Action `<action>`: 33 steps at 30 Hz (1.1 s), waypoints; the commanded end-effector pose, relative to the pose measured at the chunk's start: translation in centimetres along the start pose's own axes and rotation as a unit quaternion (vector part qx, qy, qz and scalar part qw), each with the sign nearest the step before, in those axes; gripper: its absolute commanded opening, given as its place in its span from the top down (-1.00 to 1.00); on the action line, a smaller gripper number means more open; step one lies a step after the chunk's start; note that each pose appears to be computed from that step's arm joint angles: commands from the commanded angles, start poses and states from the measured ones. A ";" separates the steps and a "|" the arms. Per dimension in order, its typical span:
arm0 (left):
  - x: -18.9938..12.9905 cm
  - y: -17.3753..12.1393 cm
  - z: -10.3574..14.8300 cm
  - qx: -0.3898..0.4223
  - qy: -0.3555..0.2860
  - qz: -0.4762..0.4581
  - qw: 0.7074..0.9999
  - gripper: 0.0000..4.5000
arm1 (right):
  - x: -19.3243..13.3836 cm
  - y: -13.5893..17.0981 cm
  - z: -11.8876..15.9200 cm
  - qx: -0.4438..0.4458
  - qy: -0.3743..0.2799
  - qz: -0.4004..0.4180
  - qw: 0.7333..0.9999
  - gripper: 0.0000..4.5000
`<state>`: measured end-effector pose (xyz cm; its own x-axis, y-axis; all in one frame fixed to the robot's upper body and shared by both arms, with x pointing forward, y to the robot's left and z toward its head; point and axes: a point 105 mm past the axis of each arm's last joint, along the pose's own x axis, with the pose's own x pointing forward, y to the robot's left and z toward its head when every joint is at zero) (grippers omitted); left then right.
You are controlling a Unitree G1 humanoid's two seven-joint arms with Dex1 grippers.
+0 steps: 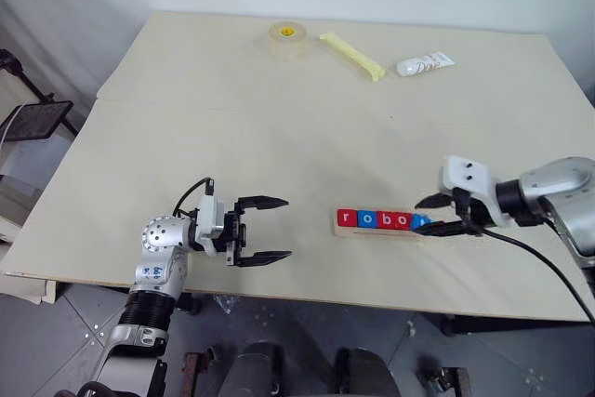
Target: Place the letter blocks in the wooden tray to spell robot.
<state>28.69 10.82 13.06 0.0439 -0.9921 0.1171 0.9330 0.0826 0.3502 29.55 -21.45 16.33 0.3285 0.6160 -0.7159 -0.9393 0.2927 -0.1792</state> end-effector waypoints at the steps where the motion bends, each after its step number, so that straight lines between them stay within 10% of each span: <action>1: 0.1 0.0 0.4 0.011 -0.002 -0.005 1.000 -1.00 | -0.7 0.4 0.5 -0.012 -0.003 0.002 1.000 0.51; 4: 0.1 0.0 0.4 0.011 -0.003 -0.007 1.000 -1.00 | -0.3 0.4 0.0 -0.011 0.001 0.004 1.000 0.99; 33: 0.5 -0.1 0.5 0.010 -0.004 -0.010 1.000 -1.00 | 0.5 -0.8 -1.0 -0.023 0.022 -0.022 0.999 0.99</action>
<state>28.50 10.59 13.01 0.0342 -0.9928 0.1145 0.9357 0.0721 0.3455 30.46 -21.87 14.06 0.3344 0.5708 -0.7499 -0.9378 0.2803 -0.2049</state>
